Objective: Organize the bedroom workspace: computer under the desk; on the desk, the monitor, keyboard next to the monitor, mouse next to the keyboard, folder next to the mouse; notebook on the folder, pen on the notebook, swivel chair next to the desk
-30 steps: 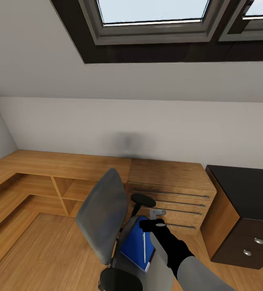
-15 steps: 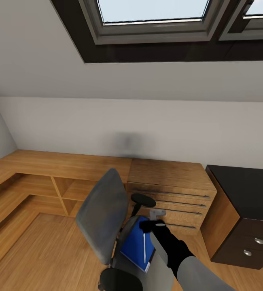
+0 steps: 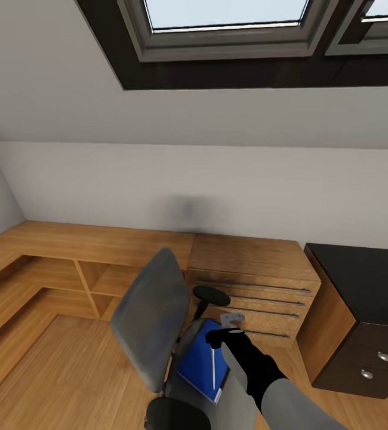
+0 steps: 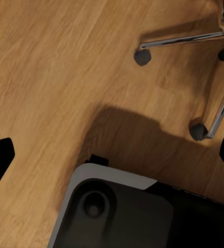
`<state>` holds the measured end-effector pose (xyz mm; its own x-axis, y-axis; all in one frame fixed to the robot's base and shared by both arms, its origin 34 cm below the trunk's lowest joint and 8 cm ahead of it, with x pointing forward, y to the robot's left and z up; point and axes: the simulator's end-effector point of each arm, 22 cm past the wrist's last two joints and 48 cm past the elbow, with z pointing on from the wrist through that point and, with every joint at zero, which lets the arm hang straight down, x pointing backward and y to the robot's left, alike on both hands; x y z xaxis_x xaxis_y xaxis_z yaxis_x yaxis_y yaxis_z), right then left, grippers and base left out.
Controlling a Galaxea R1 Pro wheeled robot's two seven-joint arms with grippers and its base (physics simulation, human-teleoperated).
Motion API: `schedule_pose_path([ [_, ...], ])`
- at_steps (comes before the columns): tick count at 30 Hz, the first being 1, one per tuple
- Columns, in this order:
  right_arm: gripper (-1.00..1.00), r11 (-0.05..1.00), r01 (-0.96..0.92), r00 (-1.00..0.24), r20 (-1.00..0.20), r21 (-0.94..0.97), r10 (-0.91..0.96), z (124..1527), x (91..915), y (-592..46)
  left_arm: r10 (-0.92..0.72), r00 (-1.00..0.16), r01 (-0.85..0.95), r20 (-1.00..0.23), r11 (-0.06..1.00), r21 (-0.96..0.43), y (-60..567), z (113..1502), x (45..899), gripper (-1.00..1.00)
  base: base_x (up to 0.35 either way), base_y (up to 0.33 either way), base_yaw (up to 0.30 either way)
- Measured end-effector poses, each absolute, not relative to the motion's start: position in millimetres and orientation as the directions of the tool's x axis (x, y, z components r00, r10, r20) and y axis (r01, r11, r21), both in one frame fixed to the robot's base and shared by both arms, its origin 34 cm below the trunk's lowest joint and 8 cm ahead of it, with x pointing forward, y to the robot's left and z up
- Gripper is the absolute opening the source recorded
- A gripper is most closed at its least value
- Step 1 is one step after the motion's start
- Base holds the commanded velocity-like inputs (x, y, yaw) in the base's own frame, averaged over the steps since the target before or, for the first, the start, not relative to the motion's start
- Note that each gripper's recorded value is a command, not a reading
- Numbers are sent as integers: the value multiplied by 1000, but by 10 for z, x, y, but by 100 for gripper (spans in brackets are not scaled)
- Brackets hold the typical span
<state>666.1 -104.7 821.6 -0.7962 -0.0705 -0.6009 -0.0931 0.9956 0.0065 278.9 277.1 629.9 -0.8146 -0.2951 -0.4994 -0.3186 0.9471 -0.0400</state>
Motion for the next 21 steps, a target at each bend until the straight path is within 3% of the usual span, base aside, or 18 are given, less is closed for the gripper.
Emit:
schedule_pose_path([
  [21,100,996,-93,-799,-598,6,-71,8034,6727,-1051,-296,-814,-319,-499,947,-41,2762,6118,2864,100,0,0,0],
])
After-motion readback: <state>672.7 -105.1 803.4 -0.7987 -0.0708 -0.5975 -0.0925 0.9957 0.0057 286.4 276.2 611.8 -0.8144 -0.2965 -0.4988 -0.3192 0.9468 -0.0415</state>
